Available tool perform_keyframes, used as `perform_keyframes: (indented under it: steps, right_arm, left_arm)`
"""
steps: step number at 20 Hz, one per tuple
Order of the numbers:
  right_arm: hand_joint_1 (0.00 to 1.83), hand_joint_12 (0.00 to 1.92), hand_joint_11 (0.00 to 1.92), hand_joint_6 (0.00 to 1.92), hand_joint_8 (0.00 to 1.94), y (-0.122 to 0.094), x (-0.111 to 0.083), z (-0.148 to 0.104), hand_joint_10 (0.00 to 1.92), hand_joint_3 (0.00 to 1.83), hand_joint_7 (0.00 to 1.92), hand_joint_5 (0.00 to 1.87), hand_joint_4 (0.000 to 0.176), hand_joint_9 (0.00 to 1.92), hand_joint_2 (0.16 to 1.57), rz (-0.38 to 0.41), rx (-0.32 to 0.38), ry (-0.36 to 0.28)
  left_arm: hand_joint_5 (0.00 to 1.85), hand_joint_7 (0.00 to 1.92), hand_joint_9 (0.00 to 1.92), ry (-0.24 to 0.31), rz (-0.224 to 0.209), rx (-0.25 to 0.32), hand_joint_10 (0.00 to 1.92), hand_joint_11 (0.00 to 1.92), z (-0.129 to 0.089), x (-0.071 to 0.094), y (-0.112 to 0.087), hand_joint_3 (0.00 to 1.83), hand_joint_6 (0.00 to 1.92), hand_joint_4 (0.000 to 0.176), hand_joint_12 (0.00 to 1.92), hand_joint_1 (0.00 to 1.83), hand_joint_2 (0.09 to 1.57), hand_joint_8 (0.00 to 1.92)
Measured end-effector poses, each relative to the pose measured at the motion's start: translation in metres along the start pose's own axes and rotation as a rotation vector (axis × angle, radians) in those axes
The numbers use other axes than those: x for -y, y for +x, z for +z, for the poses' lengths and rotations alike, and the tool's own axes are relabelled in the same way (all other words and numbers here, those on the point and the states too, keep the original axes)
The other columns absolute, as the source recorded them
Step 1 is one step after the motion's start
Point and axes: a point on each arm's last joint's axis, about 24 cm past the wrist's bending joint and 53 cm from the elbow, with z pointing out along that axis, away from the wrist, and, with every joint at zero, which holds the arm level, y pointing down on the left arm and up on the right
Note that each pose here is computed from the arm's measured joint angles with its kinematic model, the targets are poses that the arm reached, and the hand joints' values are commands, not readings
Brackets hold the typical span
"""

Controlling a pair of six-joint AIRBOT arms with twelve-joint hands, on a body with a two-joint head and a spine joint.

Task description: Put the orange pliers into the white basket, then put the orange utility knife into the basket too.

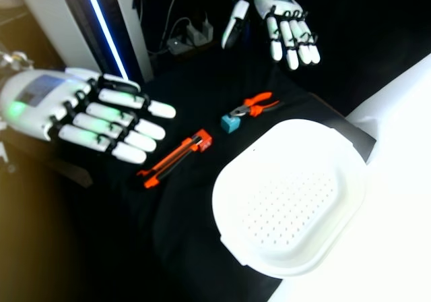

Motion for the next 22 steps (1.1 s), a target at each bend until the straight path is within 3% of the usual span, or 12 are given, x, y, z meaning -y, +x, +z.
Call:
perform_keyframes:
  steps: [2, 3, 5, 6, 7, 8, 14, 15, 17, 18, 19, 22]
  right_arm:
    - [0.24, 0.00, 0.00, 0.00, 0.00, 0.003, -0.001, 0.001, 0.00, 0.02, 0.00, 0.00, 0.040, 0.00, 1.15, 0.004, -0.005, -0.002]
    - [0.20, 0.00, 0.00, 0.00, 0.00, 0.002, -0.001, 0.001, 0.00, 0.02, 0.00, 0.00, 0.053, 0.00, 1.16, 0.004, -0.003, -0.002]
    - [0.18, 0.00, 0.00, 0.00, 0.00, 0.002, 0.000, 0.001, 0.00, 0.01, 0.00, 0.00, 0.039, 0.00, 1.17, 0.004, -0.001, 0.001]
    - [0.19, 0.00, 0.00, 0.00, 0.00, 0.002, 0.001, 0.001, 0.00, 0.01, 0.00, 0.00, 0.035, 0.00, 1.17, 0.009, 0.002, 0.003]
    - [0.18, 0.00, 0.00, 0.00, 0.00, 0.004, 0.000, 0.002, 0.00, 0.01, 0.00, 0.00, 0.050, 0.00, 1.17, 0.014, 0.000, 0.001]
    - [0.20, 0.00, 0.00, 0.00, 0.00, 0.006, -0.001, 0.002, 0.00, 0.01, 0.00, 0.00, 0.044, 0.00, 1.17, 0.016, -0.005, -0.001]
    - [0.21, 0.00, 0.00, 0.00, 0.00, 0.006, 0.002, 0.002, 0.00, 0.01, 0.00, 0.00, 0.024, 0.00, 1.18, 0.022, -0.002, 0.008]
    - [0.21, 0.00, 0.00, 0.00, 0.00, 0.006, 0.002, 0.002, 0.00, 0.00, 0.00, 0.00, 0.022, 0.00, 1.18, 0.022, -0.002, 0.009]
    - [0.22, 0.00, 0.00, 0.00, 0.00, 0.008, 0.003, 0.001, 0.00, 0.00, 0.00, 0.00, 0.031, 0.00, 1.17, 0.020, -0.008, 0.012]
    - [0.23, 0.00, 0.00, 0.00, 0.00, 0.010, 0.005, 0.001, 0.00, 0.00, 0.00, 0.00, 0.028, 0.00, 1.18, 0.025, -0.015, 0.018]
    - [0.22, 0.00, 0.00, 0.00, 0.00, 0.010, 0.004, 0.001, 0.00, 0.00, 0.00, 0.00, 0.030, 0.00, 1.18, 0.024, -0.015, 0.016]
    - [0.23, 0.00, 0.00, 0.00, 0.00, 0.010, 0.005, 0.001, 0.00, 0.01, 0.00, 0.00, 0.033, 0.00, 1.20, 0.026, -0.013, 0.019]
  left_arm:
    - [0.00, 0.19, 0.02, -0.013, -0.009, -0.031, 0.55, 0.01, 0.001, -0.003, 0.011, 0.00, 0.00, 0.061, 0.02, 0.37, 1.25, 0.03]
    - [0.00, 0.18, 0.00, -0.020, -0.012, -0.040, 0.47, 0.02, 0.001, -0.005, 0.013, 0.00, 0.00, 0.059, 0.03, 0.46, 1.26, 0.02]
    - [0.04, 0.16, 0.00, -0.033, -0.020, -0.050, 0.46, 0.00, 0.002, -0.009, 0.018, 0.00, 0.02, 0.056, 1.10, 0.55, 1.23, 0.01]
    - [0.03, 0.13, 0.00, -0.041, -0.025, -0.058, 0.42, 0.00, 0.003, -0.011, 0.022, 0.00, 0.01, 0.043, 1.25, 0.52, 1.24, 0.00]
    - [0.05, 0.14, 0.00, -0.050, -0.028, -0.078, 0.45, 0.00, 0.004, -0.015, 0.029, 0.00, 0.01, 0.020, 1.31, 0.55, 1.24, 0.01]
    - [0.05, 0.14, 0.00, -0.063, -0.040, -0.096, 0.43, 0.00, 0.006, -0.018, 0.037, 0.00, 0.01, 0.038, 1.25, 0.54, 1.23, 0.01]
    - [0.23, 0.29, 0.04, -0.136, -0.107, -0.204, 0.63, 0.00, 0.023, -0.036, 0.083, 0.00, 0.02, 0.000, 1.19, 0.70, 1.20, 0.02]
    - [0.31, 0.41, 0.08, -0.148, -0.115, -0.217, 0.93, 0.00, 0.024, -0.039, 0.088, 0.00, 0.04, 0.000, 1.36, 0.74, 1.22, 0.11]
    - [0.38, 0.51, 0.27, -0.160, -0.117, -0.235, 1.66, 0.26, 0.028, -0.043, 0.095, 0.01, 1.57, 0.000, 1.88, 0.97, 1.37, 1.53]
    - [0.39, 0.49, 0.57, -0.166, -0.114, -0.236, 1.87, 0.67, 0.032, -0.045, 0.096, 0.02, 1.79, 0.016, 1.91, 0.96, 1.43, 1.82]
    - [0.47, 0.71, 0.92, -0.165, -0.104, -0.227, 1.91, 1.03, 0.034, -0.045, 0.093, 0.01, 1.80, 0.000, 1.92, 0.94, 1.42, 1.90]
    - [0.97, 1.28, 1.44, -0.165, -0.107, -0.224, 1.92, 1.50, 0.038, -0.043, 0.091, 0.00, 1.92, 0.000, 1.92, 1.26, 1.32, 1.92]
